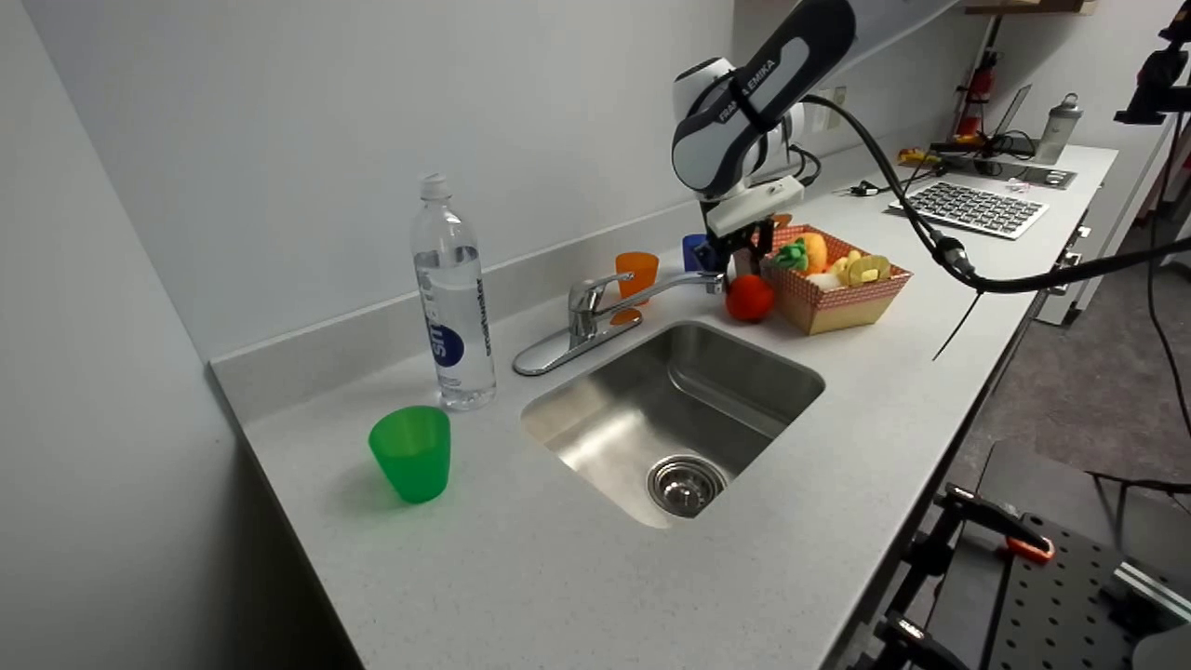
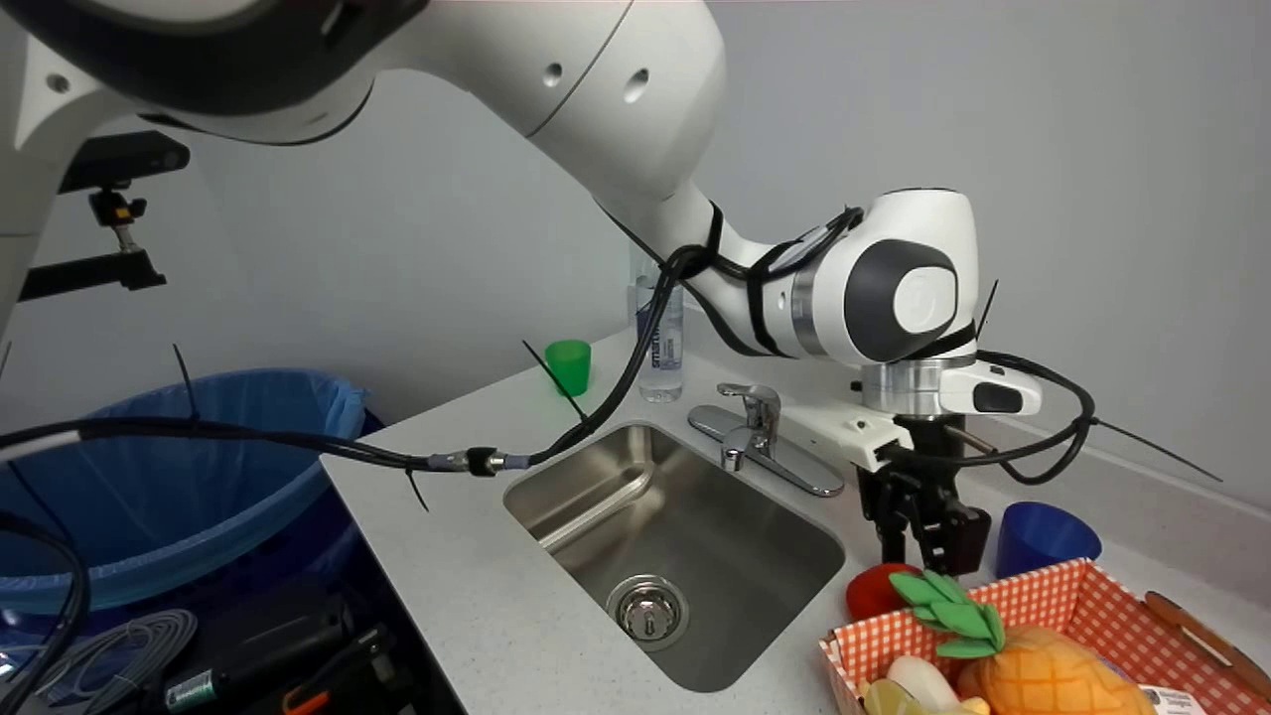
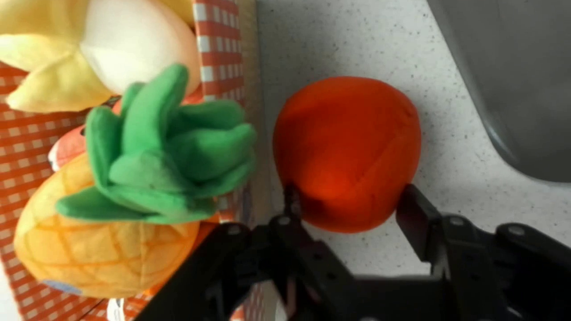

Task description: Put the red plushy in the box

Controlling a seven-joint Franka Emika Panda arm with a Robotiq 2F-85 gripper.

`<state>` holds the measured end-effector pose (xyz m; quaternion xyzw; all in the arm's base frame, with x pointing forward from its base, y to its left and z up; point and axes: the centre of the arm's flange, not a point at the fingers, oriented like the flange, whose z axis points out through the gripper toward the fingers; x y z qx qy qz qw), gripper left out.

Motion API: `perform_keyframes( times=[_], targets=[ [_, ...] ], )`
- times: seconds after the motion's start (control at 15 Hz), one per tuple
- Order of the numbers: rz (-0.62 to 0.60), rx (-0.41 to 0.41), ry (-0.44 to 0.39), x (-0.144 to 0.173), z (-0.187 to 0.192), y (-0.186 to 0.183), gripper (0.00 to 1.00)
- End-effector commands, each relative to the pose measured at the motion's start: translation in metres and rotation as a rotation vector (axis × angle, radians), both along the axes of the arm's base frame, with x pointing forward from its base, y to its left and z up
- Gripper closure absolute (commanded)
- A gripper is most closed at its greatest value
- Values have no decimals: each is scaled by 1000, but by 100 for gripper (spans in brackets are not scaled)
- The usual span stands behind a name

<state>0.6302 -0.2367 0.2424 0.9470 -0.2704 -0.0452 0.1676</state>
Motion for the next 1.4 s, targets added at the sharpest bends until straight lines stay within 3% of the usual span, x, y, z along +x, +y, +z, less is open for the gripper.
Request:
perform_keyframes(
  times=[0.0, 0.27, 0.73, 0.8, 0.93, 1.33],
  targets=[
    [-24, -2, -2, 12, 14, -5, 73],
    [-67, 25, -48, 25, 36, -14, 99],
    [-162, 93, -149, 43, 89, -34, 100],
    [-163, 93, -143, 41, 91, -33, 74],
    [-157, 89, -126, 38, 91, -31, 66],
    [-130, 113, -29, 13, 78, -16, 19]
  ],
)
